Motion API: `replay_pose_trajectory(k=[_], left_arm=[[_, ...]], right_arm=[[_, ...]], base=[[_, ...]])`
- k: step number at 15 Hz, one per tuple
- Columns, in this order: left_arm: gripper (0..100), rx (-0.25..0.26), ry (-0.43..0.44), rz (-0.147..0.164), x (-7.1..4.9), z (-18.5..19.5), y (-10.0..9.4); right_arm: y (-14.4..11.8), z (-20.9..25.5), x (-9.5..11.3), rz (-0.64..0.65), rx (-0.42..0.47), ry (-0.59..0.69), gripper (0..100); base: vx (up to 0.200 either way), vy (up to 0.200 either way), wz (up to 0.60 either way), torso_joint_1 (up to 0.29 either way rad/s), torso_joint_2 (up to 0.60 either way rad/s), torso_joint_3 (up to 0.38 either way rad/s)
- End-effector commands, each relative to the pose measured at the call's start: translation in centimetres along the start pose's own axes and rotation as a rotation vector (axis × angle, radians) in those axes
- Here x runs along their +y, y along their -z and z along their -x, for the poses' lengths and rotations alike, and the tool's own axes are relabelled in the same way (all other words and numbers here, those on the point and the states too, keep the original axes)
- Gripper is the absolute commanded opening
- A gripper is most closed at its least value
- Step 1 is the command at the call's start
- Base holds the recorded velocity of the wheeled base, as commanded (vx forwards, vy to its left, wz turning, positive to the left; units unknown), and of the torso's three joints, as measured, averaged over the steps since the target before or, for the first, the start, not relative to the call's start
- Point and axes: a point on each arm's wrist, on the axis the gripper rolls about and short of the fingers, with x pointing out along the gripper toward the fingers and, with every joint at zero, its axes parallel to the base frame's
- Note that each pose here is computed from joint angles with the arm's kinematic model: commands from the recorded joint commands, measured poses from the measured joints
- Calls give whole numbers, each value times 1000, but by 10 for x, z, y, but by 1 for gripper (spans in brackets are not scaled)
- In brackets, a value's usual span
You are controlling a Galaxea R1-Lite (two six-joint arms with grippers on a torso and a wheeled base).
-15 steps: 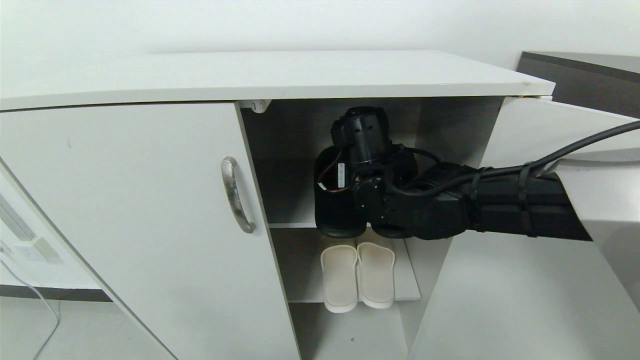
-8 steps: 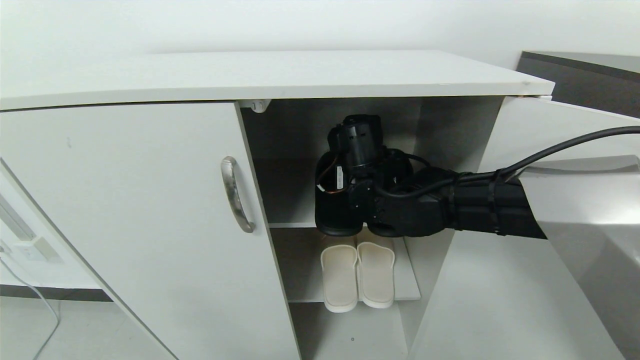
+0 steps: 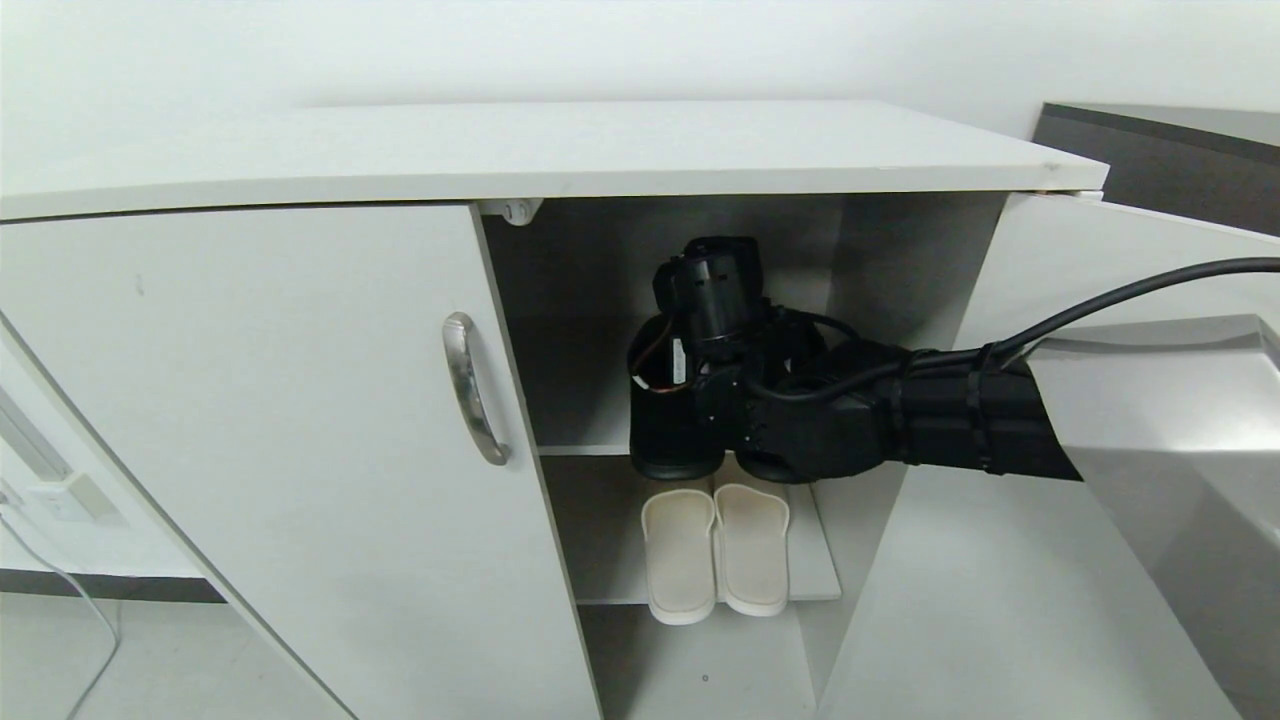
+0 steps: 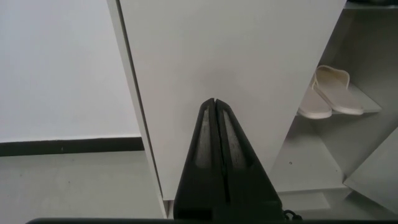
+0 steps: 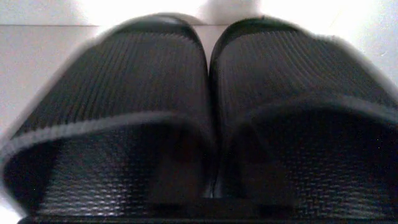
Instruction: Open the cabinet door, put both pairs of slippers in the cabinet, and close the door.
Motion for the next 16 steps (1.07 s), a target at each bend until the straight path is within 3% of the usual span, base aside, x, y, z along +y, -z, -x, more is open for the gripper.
replay_pose_trajectory(k=[1,9,13,14,16], left_arm=[[0,0,0,0,0,0,0],[0,0,0,0,0,0,0],[0,0,1,-1,0,0,0],[0,2,0,0,0,0,0],[0,0,1,0,0,0,0]], right_arm=[[0,2,-1,2,2,3,100],[-9,107,-40,-32,-7,-70,100],[18,176,-75,-23,-21,-219,100],[21,185,-78,6,-27,-239,0],[21,186,-79,9,-31,-246,0]], base=[[0,0,0,0,0,0],[0,0,0,0,0,0],[0,0,0,0,0,0],[0,0,0,0,0,0],[0,0,0,0,0,0]])
